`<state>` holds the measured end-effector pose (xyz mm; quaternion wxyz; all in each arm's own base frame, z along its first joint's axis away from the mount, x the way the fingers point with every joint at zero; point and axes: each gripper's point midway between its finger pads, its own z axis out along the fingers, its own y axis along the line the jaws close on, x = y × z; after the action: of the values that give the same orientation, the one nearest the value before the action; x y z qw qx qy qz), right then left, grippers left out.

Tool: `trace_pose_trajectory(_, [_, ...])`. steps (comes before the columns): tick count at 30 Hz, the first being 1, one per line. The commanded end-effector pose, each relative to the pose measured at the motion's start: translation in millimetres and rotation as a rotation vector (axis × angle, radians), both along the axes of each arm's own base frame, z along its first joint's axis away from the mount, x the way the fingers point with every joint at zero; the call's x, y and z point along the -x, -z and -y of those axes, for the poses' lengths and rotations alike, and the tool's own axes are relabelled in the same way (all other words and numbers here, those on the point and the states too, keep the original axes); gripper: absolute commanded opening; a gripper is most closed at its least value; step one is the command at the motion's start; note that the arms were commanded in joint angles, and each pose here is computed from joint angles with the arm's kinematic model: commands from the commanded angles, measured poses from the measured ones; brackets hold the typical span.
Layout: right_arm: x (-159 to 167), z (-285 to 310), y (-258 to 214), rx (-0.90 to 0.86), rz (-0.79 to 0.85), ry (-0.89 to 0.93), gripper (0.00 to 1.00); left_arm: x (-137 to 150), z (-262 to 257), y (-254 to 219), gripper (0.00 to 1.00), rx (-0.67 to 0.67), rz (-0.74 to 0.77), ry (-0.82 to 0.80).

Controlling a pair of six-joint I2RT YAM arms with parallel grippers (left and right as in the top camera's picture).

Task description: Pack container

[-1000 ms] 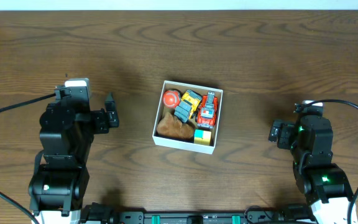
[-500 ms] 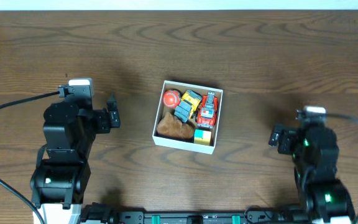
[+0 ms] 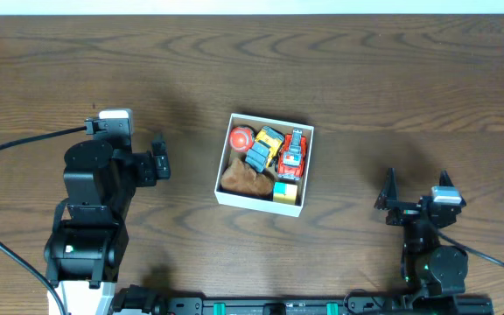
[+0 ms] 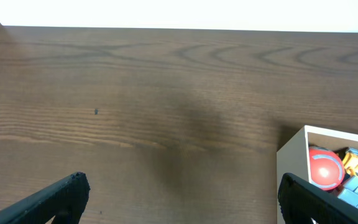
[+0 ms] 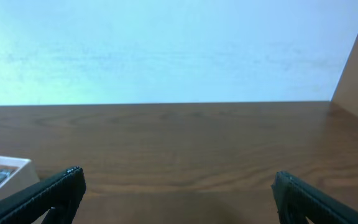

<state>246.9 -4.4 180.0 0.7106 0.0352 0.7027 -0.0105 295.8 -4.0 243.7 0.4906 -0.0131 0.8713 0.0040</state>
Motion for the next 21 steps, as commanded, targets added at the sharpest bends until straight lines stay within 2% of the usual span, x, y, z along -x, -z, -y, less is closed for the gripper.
trace_pose_trajectory(1, [0.8,-0.3,-3.4,0.076,0.02,-0.002,0.99,0.1,-0.8,3.3,0.98,-0.008,-0.011,-0.005])
trace_pose_trajectory(6, [0.9,-7.1,21.6,0.109,-0.082,-0.046,0.99,-0.9,-0.8,5.5,0.98,-0.009,-0.019,-0.005])
trace_pose_trajectory(21, [0.8,-8.6,20.8,0.141,-0.079,-0.056,0.99,-5.7,-0.5,16.5,0.98,-0.011,-0.058,-0.005])
